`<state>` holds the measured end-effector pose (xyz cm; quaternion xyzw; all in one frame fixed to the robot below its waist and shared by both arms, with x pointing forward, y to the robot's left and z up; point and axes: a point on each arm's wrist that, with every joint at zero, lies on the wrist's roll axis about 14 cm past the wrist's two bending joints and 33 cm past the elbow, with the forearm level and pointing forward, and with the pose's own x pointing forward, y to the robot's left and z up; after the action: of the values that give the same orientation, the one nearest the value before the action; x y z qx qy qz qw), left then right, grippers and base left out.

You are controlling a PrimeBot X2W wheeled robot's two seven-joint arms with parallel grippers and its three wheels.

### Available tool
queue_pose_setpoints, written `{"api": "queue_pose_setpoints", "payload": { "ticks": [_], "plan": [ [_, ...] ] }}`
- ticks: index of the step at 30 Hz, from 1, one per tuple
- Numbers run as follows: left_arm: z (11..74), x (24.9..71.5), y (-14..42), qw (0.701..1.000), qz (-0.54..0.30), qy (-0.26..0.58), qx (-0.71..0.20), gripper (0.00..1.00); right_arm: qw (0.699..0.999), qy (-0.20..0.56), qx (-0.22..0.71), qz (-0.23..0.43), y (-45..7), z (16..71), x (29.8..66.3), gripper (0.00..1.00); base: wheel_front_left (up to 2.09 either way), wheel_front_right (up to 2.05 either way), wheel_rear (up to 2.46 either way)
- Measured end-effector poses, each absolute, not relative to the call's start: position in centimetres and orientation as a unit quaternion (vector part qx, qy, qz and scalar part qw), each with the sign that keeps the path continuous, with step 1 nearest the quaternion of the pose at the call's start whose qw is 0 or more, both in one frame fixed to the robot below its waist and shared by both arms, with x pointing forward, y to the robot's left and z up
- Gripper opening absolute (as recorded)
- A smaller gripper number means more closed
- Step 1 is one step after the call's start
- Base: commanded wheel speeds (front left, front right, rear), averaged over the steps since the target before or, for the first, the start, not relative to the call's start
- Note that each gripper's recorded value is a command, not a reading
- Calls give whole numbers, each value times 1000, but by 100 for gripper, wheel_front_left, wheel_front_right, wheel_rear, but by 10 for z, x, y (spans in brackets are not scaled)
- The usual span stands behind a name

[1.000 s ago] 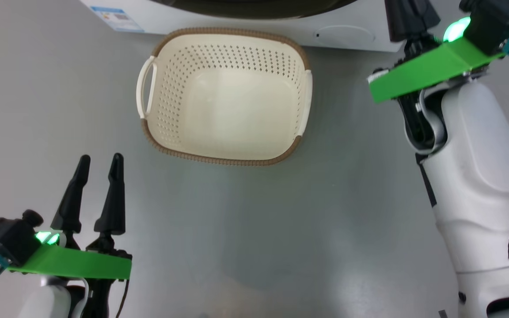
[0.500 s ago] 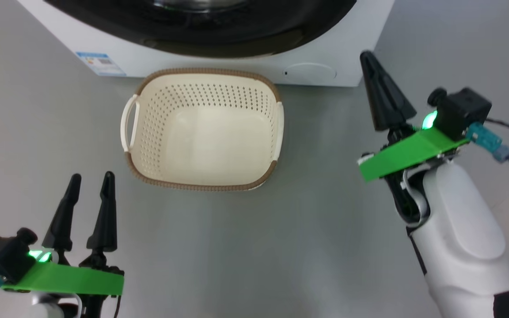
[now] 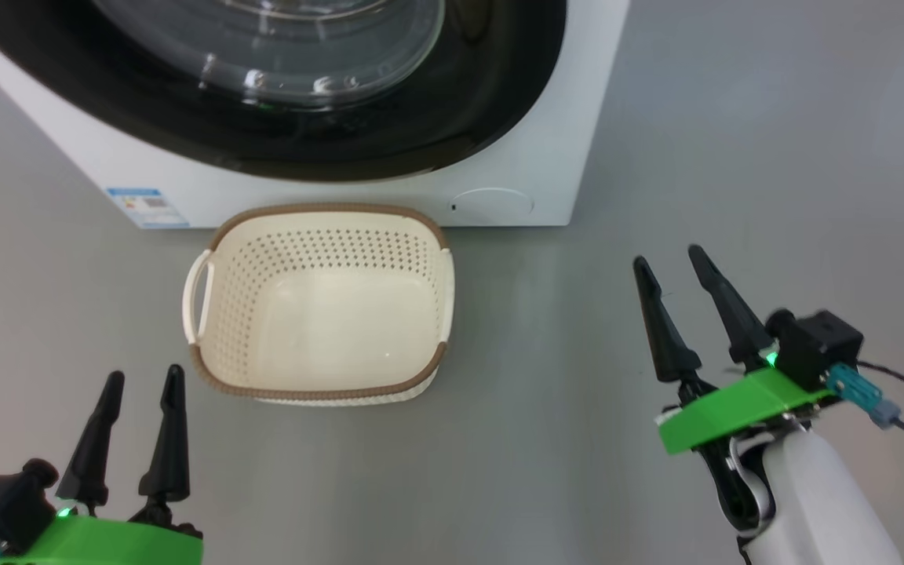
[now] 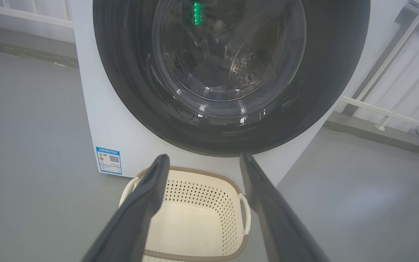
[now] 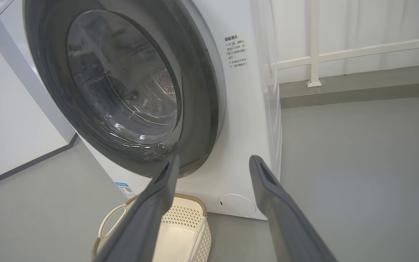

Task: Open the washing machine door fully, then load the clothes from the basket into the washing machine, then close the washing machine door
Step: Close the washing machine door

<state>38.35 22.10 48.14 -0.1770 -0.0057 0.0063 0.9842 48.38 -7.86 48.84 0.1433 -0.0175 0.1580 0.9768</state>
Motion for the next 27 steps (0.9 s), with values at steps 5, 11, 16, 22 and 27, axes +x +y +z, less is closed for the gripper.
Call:
{"api": "queue_pose_setpoints", "payload": {
  "ticks": [5, 11, 16, 22, 27],
  "plan": [
    [488, 385, 213, 986, -9, -14, -167, 100, 983, -19, 139, 117, -111, 490, 463, 100, 0, 0, 0],
    [492, 382, 207, 986, -18, -20, -167, 100, 985, -9, 152, 81, -136, 483, 432, 100, 0, 0, 0],
    [497, 380, 201, 986, -27, -26, -163, 100, 986, -13, 153, 66, -147, 487, 416, 100, 0, 0, 0],
    [499, 372, 195, 986, -29, -28, -159, 100, 986, -21, 157, 47, -160, 493, 399, 100, 0, 0, 0],
    [502, 366, 195, 987, -28, -34, -153, 100, 989, -25, 144, 38, -167, 495, 384, 100, 0, 0, 0]
  ]
}}
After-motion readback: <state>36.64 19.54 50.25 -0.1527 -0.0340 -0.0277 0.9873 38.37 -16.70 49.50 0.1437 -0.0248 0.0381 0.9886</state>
